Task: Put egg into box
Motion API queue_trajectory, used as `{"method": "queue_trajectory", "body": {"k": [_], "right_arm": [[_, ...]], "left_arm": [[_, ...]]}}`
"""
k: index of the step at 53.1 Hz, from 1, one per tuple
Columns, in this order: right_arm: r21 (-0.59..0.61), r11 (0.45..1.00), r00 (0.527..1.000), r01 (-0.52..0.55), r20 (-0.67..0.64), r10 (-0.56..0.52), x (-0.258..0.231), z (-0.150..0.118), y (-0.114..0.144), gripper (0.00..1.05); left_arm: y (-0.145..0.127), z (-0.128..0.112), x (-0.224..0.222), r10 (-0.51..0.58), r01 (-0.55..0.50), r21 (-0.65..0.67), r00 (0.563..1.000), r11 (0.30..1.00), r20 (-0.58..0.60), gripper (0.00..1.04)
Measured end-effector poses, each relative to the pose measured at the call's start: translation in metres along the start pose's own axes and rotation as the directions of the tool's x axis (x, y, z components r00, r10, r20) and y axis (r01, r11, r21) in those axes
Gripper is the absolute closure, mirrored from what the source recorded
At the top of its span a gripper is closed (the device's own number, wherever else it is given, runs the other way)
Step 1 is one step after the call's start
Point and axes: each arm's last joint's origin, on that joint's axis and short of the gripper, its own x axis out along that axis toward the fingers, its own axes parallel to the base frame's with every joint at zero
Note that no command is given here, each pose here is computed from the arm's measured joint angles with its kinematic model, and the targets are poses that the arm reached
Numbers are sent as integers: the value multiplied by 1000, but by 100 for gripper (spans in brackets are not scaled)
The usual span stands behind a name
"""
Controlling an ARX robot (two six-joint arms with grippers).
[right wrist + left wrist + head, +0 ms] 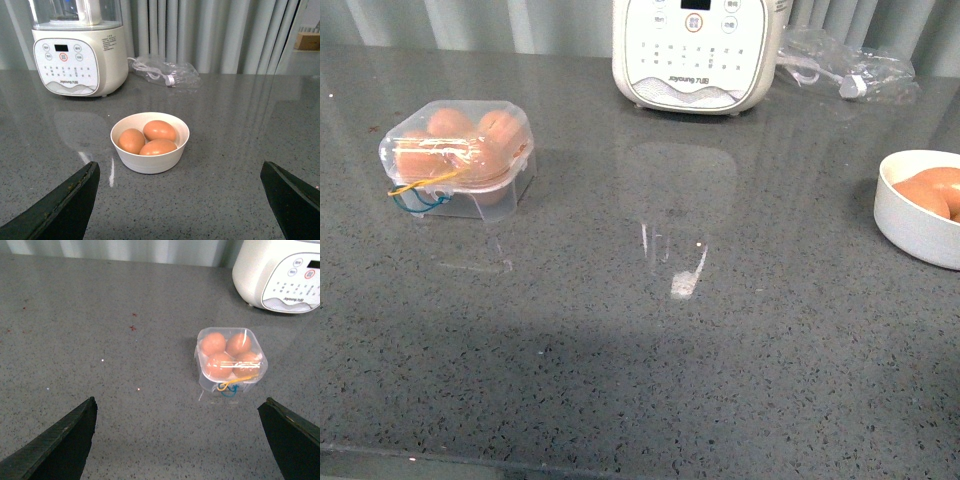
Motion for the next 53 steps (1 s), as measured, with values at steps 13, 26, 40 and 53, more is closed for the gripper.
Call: {"method": "queue_trajectory", "body": {"k": [13, 26, 40, 53], "right_arm": [[0, 1000, 1000, 0, 0, 0, 0, 0, 0, 7], [0, 1000, 1000, 0, 0, 0, 0, 0, 0, 7], [0, 1000, 1000, 0, 0, 0, 0, 0, 0, 7], [0, 1000, 1000, 0, 0, 0, 0, 0, 0, 7]], "left_arm": [[-24, -31, -5, 115, -117, -6, 963, 993, 245, 40], [-45, -59, -7, 109, -104, -33, 963, 994, 246, 78], [-60, -78, -11, 105, -97, -43, 962, 994, 254, 101], [-75, -93, -14, 108, -99, -45, 962, 994, 252, 101]]}}
